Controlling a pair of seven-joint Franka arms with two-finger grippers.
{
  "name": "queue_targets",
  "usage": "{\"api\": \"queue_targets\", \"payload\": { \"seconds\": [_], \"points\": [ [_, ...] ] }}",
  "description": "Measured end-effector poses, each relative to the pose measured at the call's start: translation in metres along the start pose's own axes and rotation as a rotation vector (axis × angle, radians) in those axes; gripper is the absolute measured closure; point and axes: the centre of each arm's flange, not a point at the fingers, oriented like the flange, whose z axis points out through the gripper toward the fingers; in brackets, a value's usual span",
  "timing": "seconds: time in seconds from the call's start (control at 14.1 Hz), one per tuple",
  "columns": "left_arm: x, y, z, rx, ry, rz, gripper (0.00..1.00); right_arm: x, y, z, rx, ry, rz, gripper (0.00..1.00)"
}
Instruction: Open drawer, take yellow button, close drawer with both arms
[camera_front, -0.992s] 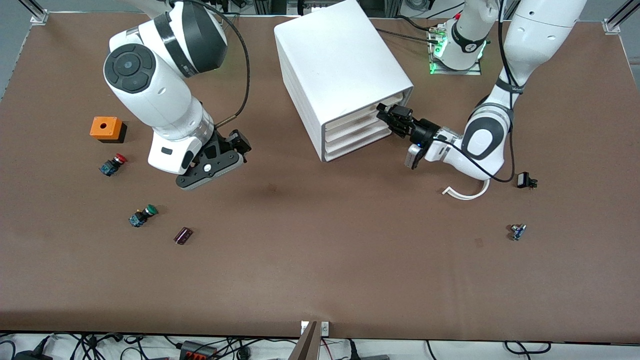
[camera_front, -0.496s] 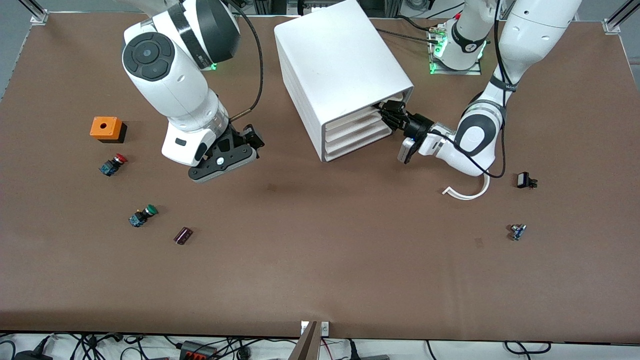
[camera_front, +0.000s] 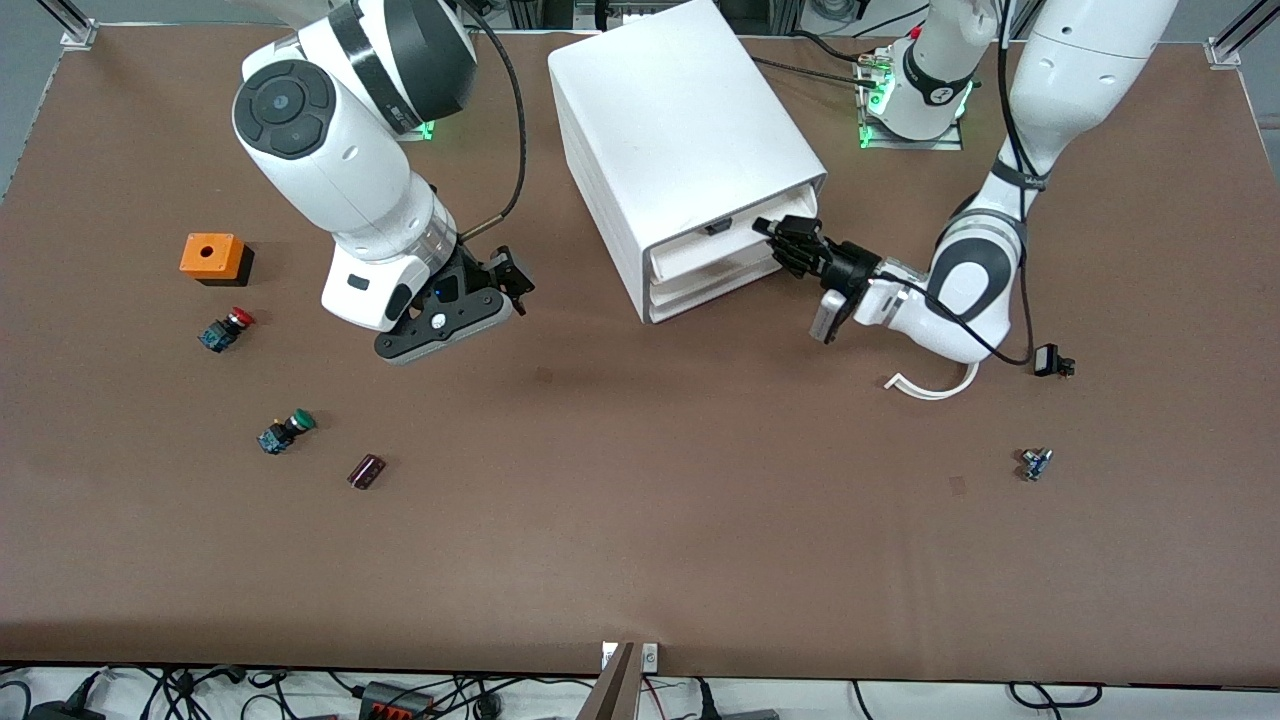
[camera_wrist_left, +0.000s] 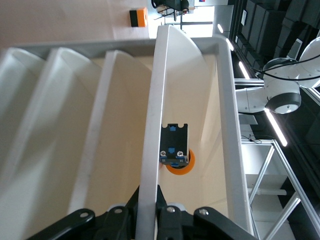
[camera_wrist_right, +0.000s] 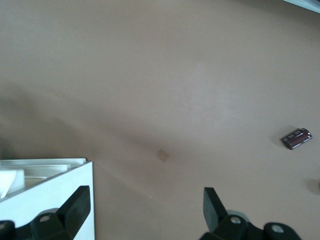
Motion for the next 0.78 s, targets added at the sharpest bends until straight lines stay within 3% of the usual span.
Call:
{"api": "queue_targets", "payload": {
  "seconds": [0.5, 0.78],
  "points": [
    [0.043, -0.005, -0.072, 0.047, 0.016, -0.007, 0.9, 0.013, -0.029, 0.005, 0.017, 0.023, -0.013, 0.0],
    [0.05, -0.01, -0.08, 0.092, 0.032, -0.036, 0.56, 0.012, -0.105, 0.013, 0.047, 0.071, 0.025, 0.0]
  ]
}}
